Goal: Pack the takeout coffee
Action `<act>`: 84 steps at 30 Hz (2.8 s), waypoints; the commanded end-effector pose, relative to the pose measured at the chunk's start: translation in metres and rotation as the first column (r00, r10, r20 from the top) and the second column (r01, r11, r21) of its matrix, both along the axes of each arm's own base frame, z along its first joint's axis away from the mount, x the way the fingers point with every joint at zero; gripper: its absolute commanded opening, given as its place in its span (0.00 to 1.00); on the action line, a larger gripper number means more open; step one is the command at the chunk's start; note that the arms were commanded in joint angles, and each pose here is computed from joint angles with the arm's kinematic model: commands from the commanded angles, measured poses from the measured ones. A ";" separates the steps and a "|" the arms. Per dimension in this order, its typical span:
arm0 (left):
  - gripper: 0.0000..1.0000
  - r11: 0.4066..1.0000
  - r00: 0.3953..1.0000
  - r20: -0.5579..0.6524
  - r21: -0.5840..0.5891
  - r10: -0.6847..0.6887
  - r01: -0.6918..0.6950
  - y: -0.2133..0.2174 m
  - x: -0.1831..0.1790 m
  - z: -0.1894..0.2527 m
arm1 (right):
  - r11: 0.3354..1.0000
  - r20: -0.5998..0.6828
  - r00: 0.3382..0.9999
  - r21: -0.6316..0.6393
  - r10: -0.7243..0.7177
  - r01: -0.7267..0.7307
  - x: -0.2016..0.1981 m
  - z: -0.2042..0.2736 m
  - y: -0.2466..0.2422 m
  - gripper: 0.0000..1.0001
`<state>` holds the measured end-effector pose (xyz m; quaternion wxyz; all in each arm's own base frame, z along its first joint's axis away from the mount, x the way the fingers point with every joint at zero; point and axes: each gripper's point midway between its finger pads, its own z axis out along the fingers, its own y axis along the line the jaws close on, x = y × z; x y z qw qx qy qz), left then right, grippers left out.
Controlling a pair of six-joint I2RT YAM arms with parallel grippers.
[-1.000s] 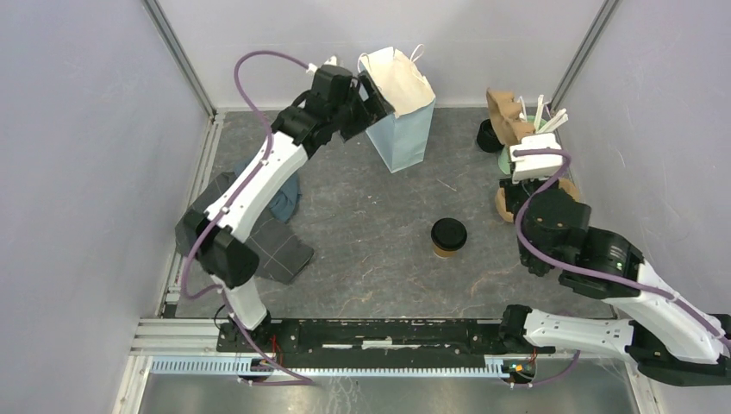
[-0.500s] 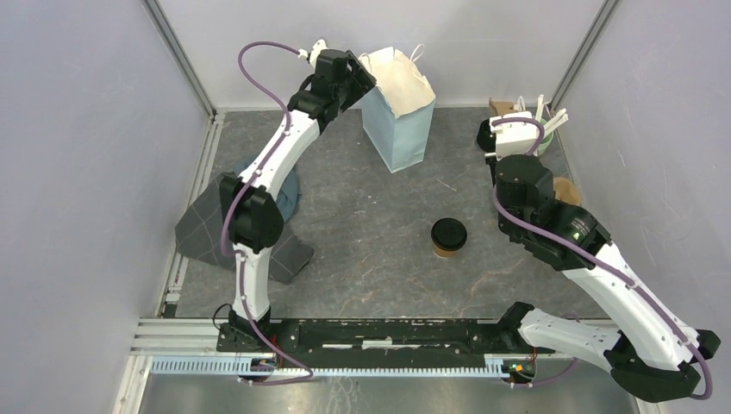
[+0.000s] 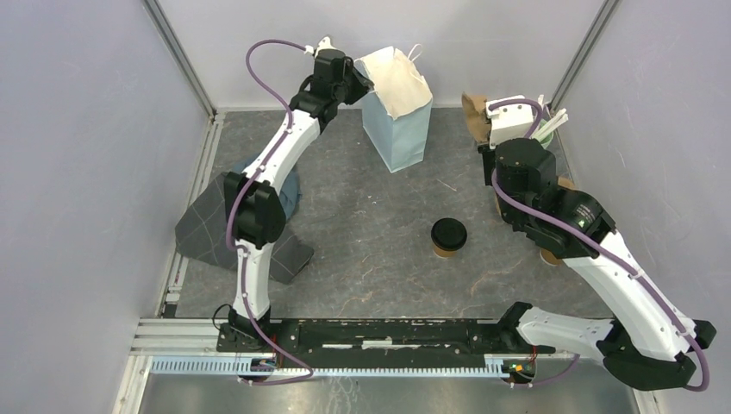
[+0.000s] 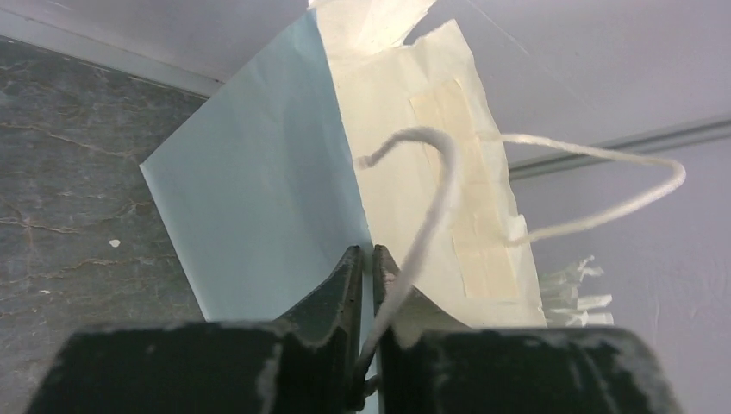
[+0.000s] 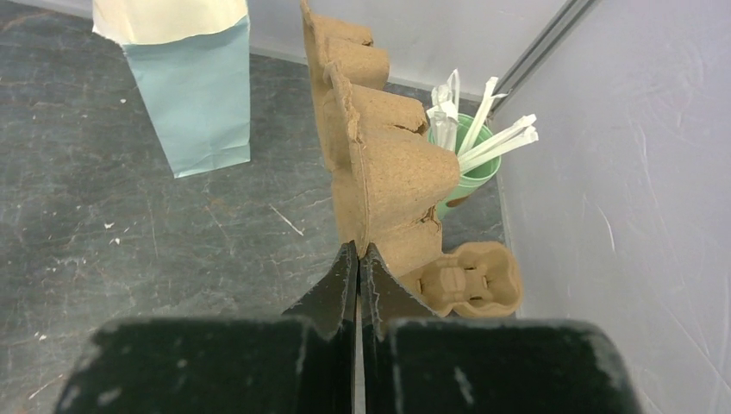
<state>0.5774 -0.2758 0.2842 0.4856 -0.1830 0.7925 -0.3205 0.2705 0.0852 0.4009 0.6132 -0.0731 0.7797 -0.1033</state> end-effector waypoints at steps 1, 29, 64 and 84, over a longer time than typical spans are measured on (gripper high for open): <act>0.09 0.989 0.988 0.039 -0.014 -0.148 0.149 0.002 -0.020 0.033 | 0.997 0.025 0.999 0.071 0.032 -0.034 -0.003 0.005 0.004 0.00; 0.02 0.715 0.720 -0.054 0.090 -0.692 0.693 0.019 -0.235 0.047 | 0.889 0.059 0.887 0.008 0.458 -0.459 -0.051 0.075 0.032 0.00; 1.00 0.984 0.916 -0.360 -0.070 -0.180 0.166 0.088 -0.287 0.028 | 0.805 0.060 0.814 0.126 0.578 -0.580 -0.074 0.028 0.053 0.00; 0.48 0.849 0.901 -0.413 0.517 0.137 0.108 0.099 -0.257 -0.030 | 0.785 0.119 0.797 0.138 0.593 -0.604 -0.077 0.046 0.056 0.00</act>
